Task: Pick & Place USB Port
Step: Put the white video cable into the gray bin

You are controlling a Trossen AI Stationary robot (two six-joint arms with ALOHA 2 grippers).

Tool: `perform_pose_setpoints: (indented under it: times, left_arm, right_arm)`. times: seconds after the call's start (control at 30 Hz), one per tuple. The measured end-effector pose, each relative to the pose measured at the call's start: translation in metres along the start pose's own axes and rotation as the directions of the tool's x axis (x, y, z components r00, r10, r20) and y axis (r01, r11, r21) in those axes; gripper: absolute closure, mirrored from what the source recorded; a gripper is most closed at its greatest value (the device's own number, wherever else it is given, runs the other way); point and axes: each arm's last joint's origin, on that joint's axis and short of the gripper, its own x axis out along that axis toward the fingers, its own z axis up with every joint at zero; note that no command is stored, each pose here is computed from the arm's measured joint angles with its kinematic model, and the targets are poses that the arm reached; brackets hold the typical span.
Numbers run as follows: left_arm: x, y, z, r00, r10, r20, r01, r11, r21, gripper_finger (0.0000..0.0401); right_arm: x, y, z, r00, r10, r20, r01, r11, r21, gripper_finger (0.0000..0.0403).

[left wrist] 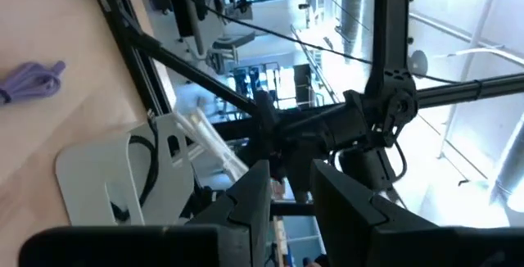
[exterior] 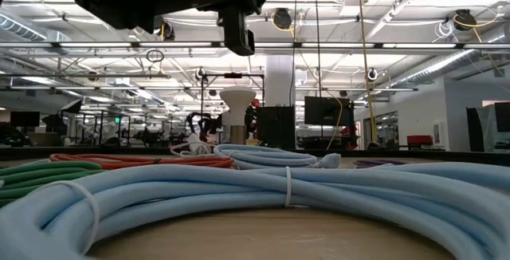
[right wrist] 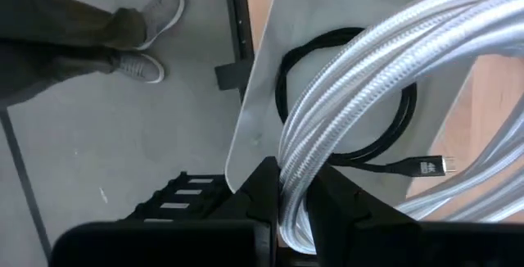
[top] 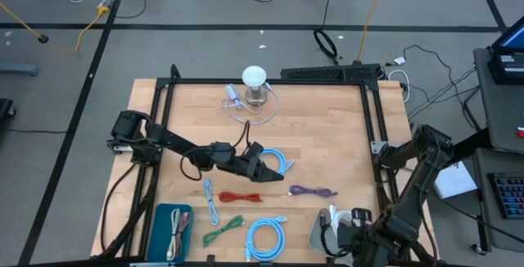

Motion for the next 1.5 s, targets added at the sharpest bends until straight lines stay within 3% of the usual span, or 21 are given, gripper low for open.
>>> perform_pose_setpoints:
  times: [0.33,0.67,1.0,1.4,1.5]
  left_arm:
    - [0.003,-0.005,-0.008,0.998,-0.004,0.069,0.004,1.0,0.002,0.0309]
    - [0.003,-0.006,-0.012,0.998,-0.007,0.063,0.007,1.0,-0.007,0.0309]
    - [0.003,-0.006,-0.012,0.998,-0.006,0.063,0.006,1.0,0.008,0.0309]
    - [0.003,-0.006,-0.015,0.998,-0.008,0.055,0.008,1.0,0.0,0.0309]
    - [0.003,-0.007,-0.015,0.998,-0.013,0.056,0.013,1.0,-0.001,0.0309]
  right_arm:
    - [0.016,-0.004,0.013,0.997,-0.062,-0.055,0.065,0.997,0.039,0.0372]
    - [0.022,0.0,0.011,0.989,0.01,-0.151,-0.007,1.0,0.017,0.0372]
    - [0.049,0.003,0.012,0.98,0.133,-0.146,-0.131,0.991,0.018,0.0372]
    - [0.076,-0.015,0.007,0.99,0.044,-0.136,-0.034,0.997,0.076,0.0372]
    - [0.084,-0.018,0.006,0.986,0.064,-0.153,-0.053,0.995,0.081,0.0372]
